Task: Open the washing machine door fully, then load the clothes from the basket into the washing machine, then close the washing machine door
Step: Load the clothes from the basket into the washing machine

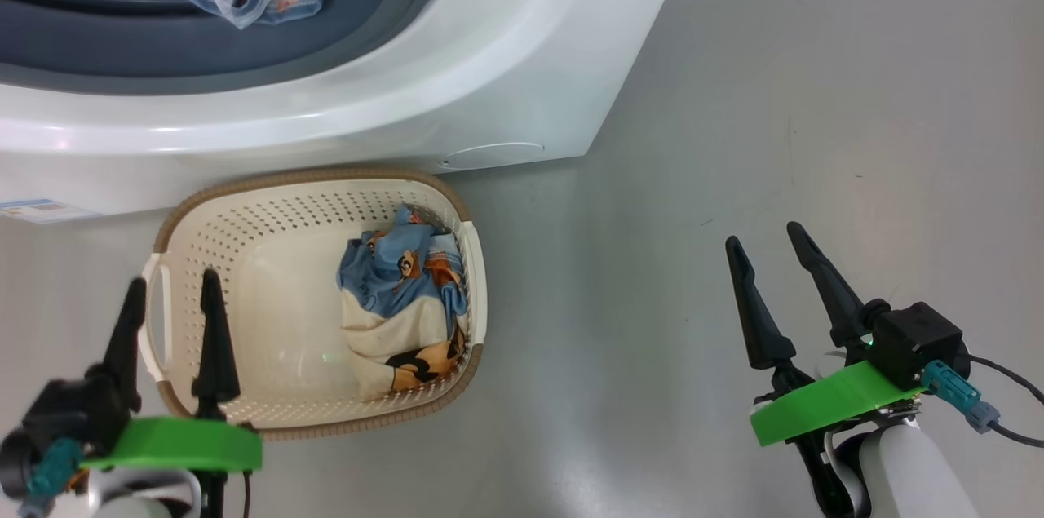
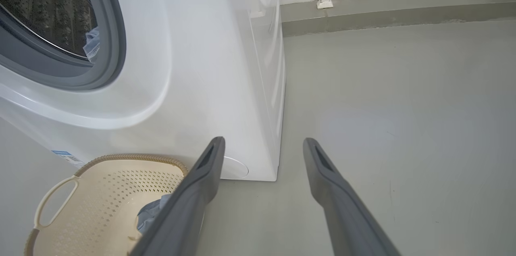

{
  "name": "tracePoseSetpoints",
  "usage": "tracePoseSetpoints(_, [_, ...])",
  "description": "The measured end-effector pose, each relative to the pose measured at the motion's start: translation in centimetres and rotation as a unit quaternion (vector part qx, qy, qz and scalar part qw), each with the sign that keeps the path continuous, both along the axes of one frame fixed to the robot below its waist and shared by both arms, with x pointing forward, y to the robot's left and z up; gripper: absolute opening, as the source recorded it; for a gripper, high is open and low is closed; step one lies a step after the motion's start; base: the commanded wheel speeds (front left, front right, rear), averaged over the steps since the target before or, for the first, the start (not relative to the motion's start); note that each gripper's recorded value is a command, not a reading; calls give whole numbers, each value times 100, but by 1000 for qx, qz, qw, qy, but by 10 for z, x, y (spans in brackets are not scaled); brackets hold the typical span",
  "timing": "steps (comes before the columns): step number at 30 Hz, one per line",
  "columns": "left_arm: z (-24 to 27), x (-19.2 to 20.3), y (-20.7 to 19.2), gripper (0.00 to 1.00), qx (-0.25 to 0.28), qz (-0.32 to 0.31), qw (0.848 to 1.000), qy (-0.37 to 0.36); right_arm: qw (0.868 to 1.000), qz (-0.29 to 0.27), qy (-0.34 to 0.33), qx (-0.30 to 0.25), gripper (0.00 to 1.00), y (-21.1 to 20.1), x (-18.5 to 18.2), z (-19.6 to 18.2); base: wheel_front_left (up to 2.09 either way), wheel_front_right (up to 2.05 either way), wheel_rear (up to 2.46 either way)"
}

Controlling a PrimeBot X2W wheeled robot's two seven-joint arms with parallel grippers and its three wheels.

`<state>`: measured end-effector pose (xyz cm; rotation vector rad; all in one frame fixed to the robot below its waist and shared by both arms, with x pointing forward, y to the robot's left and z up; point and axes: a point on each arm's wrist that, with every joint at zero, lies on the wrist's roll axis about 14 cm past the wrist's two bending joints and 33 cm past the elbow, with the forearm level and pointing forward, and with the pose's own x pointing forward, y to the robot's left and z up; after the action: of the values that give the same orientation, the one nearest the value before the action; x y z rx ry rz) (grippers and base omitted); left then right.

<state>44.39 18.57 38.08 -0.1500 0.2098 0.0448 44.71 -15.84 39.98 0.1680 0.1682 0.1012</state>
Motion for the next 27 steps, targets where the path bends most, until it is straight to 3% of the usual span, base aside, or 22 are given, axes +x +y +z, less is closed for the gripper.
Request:
tracePoseSetpoints(12, [51, 80, -38, 100, -26, -63, 993, -96, 1000, 2, 0, 2, 100, 1, -1, 1, 0, 0, 0])
tracePoseSetpoints(27, [58, 162, -66, 100, 8, -137, 989, -49, 1000, -10, 12, -3, 100, -9, -7, -6, 0, 0, 0])
